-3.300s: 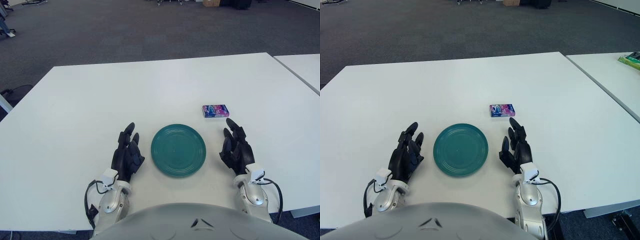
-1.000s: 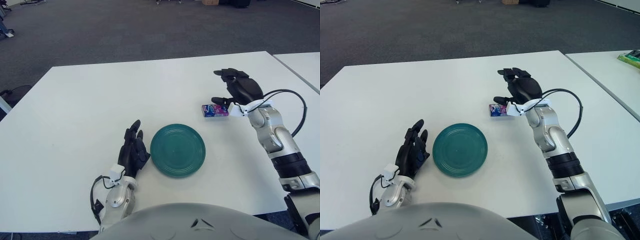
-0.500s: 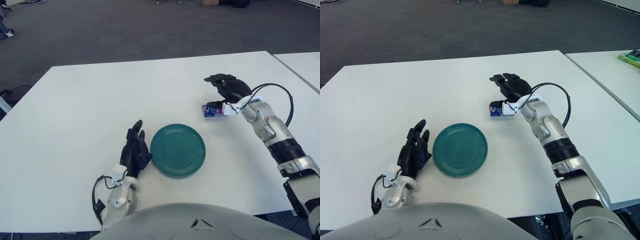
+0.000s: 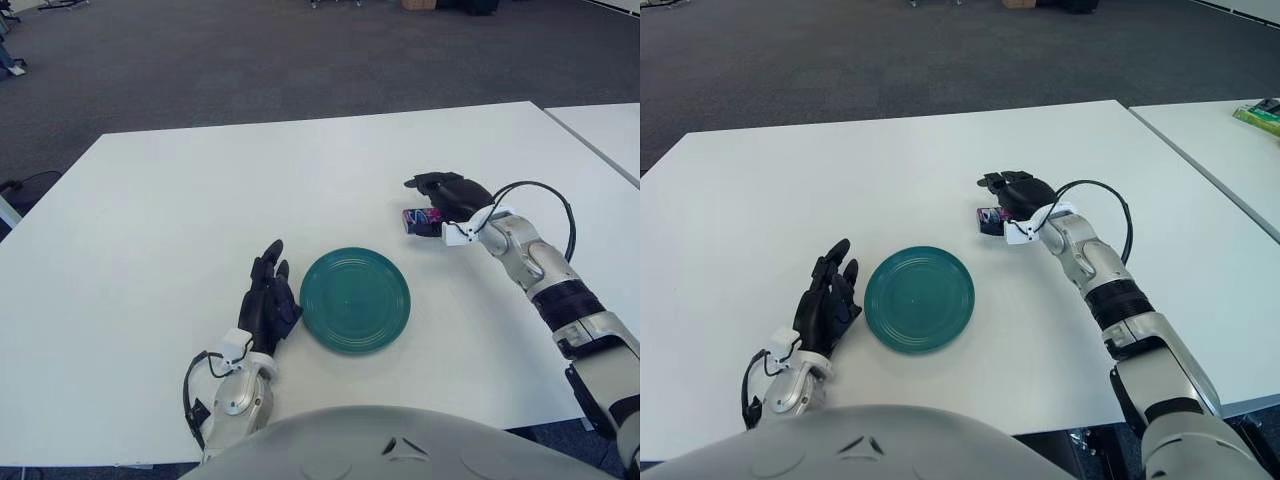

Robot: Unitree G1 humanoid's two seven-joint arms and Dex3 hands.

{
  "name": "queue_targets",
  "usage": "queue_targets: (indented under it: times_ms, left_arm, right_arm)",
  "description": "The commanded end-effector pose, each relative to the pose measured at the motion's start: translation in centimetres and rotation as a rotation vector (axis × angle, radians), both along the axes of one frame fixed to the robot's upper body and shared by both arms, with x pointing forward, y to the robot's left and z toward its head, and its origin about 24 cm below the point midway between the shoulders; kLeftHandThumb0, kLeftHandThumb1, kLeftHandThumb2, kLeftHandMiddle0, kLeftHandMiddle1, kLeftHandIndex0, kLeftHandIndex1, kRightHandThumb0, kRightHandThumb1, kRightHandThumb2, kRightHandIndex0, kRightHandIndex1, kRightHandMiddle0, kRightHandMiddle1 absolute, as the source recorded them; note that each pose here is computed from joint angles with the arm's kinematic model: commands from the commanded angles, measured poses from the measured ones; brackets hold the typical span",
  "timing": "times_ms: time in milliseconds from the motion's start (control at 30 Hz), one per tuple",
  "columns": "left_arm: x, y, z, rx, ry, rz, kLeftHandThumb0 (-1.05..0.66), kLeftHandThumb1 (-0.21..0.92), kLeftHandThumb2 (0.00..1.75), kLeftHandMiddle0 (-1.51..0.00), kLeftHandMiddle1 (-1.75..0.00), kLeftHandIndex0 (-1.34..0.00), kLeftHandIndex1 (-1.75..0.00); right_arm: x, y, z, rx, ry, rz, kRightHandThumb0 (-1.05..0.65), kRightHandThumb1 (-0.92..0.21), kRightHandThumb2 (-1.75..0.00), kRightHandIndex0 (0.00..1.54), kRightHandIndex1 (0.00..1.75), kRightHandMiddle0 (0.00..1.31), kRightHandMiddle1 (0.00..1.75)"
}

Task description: Put the gum into the plate.

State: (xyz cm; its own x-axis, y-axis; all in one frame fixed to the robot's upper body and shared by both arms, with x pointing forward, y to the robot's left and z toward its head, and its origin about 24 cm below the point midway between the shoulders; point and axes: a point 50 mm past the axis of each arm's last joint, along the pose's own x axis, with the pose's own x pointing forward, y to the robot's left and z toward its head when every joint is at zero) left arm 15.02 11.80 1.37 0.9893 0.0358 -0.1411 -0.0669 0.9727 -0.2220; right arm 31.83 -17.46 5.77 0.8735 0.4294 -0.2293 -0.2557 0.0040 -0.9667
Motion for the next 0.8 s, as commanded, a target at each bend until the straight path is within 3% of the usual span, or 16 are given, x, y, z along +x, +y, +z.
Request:
queue_targets:
  times_ms: [0,300,533,767]
  left_arm:
    - [-0.2,-0.1,-0.4,0.017,0.045,0.003,-0.89,0.92,0.99,-0.27,-0.01,0.00,-0.54]
    - [-0.3,0.1,-0.4,0.022,0.050,0.003,-0.89,0.92,0.99,-0.25,0.00,0.00,-0.53]
    - [-0.2,0.2,-0.3,0.040,0.050,0.008,-0.89,0.92,0.98,-0.24,0.00,0.00,-0.54]
    - [-0.1,0.5,-0.4,0.029,0.045,0.007,-0.89,0.92,0.98,-0.26,-0.01,0.00,-0.55]
  right_arm:
    - [0.0,-0.2,-0.6,-0.005,0.018,-0.010,-0.89,-0.92,-0.62,0.22,0.01,0.00,0.56]
    - [-0.2,-0.9,-2.0,-0.032,0.061,-0.043,-0.89,-0.92,-0.61,0.21,0.00,0.00,0.52]
    - [-0.2,-2.3,-4.1,-0.050,0.101,-0.094,-0.92,-0.92,-0.66,0.20,0.00,0.00,0.47]
    - [0.2,-2.7,-4.8,-0.047,0.124,-0.142,-0.93,-0.92,-0.69,0.20,0.00,0.00,0.45]
